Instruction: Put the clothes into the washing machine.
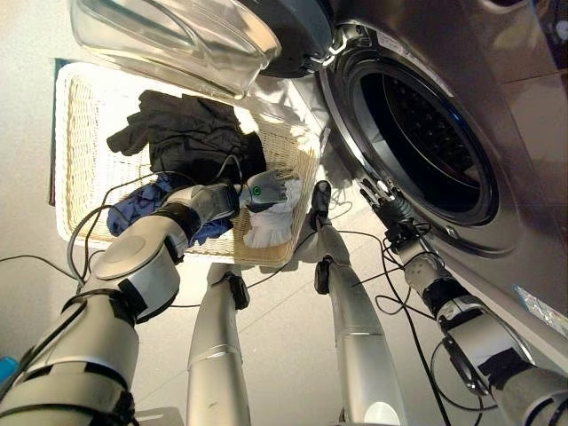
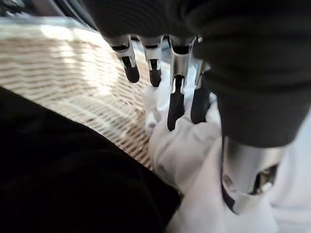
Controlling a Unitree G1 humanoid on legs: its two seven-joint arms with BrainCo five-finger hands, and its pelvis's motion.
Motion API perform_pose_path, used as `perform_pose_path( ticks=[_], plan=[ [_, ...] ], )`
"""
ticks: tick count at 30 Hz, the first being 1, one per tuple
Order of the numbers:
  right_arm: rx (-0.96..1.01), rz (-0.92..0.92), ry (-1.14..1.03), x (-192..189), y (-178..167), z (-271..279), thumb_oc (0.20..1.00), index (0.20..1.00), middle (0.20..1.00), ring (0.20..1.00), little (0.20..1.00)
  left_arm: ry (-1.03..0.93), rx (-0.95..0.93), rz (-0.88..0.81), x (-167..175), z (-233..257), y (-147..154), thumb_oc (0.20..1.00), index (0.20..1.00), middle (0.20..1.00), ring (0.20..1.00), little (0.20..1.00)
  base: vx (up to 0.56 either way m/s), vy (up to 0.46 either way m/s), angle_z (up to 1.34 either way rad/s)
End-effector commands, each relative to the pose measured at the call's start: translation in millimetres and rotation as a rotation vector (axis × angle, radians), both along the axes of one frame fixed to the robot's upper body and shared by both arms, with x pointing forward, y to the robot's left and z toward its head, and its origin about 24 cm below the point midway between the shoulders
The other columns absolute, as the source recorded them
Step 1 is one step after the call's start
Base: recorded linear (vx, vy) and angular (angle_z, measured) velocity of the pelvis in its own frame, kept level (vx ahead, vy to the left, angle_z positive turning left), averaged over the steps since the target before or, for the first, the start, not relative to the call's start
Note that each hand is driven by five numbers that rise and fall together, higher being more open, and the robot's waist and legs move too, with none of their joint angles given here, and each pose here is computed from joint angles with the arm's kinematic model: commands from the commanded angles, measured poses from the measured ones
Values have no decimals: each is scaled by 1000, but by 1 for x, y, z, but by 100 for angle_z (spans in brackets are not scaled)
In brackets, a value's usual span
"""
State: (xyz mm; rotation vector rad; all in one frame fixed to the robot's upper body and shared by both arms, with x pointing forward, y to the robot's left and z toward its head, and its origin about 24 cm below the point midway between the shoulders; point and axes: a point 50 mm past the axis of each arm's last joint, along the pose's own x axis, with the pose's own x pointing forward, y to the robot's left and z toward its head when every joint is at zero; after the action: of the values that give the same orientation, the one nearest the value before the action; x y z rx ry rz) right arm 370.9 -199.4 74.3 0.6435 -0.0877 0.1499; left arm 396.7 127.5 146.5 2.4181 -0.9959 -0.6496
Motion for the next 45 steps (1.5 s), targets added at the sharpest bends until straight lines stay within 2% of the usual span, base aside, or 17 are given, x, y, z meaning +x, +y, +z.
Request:
perform_pose_path(
  ticks=[1,8,19,26,38,45],
  plan=[
    [19,-11,-61,1,-2,9,1000,1000,1000,1000,1000,109,-40,-34,-12,-30,-2,1000,1000,1000,1000,1000,8,-4,-4],
    [-6,9,-60,2,-2,11,1000,1000,1000,1000,1000,-51,-484,-103,-8,12,-9,1000,1000,1000,1000,1000,1,0,0],
    [-33,5,-56,-3,-5,9,1000,1000,1000,1000,1000,-119,-642,-57,-10,8,22,1000,1000,1000,1000,1000,-2,5,-3],
    [-33,7,-38,-8,-7,1,1000,1000,1000,1000,1000,-180,-747,-99,-16,8,34,1000,1000,1000,1000,1000,0,1,-1],
    [-36,5,-12,-14,-6,-4,1000,1000,1000,1000,1000,-87,-740,-193,-27,-4,30,1000,1000,1000,1000,1000,0,0,0],
    [-37,13,-1,-11,-2,0,1000,1000,1000,1000,1000,58,-583,-177,-27,-13,15,1000,1000,1000,1000,1000,0,0,0]
  ],
)
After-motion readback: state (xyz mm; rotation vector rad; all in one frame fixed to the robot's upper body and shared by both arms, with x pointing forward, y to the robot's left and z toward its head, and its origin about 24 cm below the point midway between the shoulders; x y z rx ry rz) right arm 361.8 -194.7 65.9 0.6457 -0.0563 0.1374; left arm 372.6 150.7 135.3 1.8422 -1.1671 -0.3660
